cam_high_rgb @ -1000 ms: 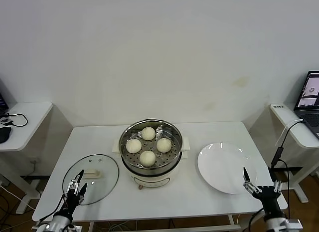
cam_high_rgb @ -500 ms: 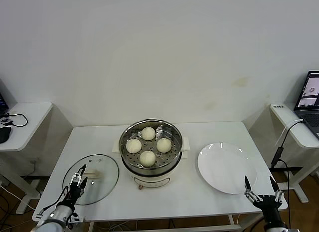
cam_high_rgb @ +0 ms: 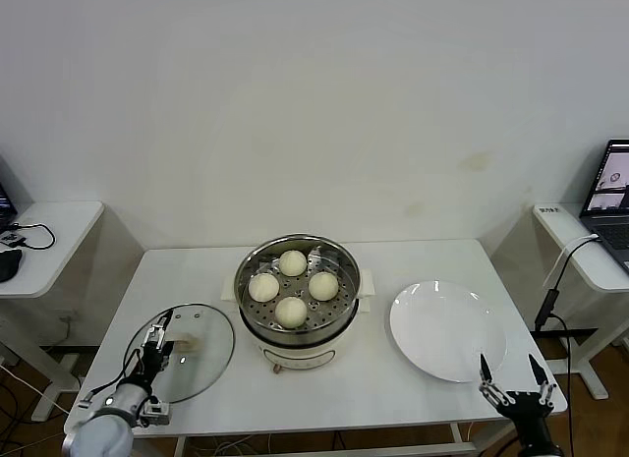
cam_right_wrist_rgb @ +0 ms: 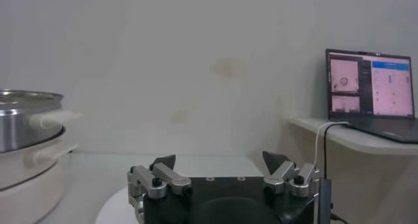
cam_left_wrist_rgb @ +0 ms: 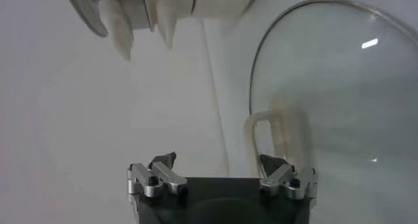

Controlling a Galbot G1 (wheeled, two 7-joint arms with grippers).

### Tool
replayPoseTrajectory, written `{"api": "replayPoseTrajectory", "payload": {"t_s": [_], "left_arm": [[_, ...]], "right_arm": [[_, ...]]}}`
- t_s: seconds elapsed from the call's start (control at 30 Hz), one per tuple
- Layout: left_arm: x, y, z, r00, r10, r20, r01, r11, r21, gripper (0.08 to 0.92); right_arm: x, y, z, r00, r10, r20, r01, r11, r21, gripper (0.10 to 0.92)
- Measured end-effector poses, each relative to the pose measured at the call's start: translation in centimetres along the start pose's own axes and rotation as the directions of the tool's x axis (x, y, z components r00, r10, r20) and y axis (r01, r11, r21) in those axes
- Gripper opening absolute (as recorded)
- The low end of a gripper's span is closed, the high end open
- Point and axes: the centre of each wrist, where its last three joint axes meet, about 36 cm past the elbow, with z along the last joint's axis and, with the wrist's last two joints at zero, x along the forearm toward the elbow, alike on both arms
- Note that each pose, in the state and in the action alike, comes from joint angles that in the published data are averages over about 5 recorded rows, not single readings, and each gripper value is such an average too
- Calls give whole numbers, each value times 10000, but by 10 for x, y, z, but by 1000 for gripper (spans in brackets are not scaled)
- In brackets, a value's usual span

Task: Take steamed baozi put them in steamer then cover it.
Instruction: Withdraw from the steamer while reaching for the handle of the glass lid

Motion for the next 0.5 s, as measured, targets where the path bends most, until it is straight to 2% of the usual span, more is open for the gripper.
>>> {"api": "replayPoseTrajectory", "payload": {"t_s": [0.4, 0.5], "left_arm": [[-20, -3, -1, 10000, 47, -54, -45, 9995, 305, 823], [-22, -5, -1, 9999, 92, -70, -90, 9993, 375, 801]], "right_arm": [[1, 2, 3, 9999, -49, -95, 49, 10000, 32, 823], [1, 2, 3, 9999, -63, -96, 63, 10000, 40, 823]]}}
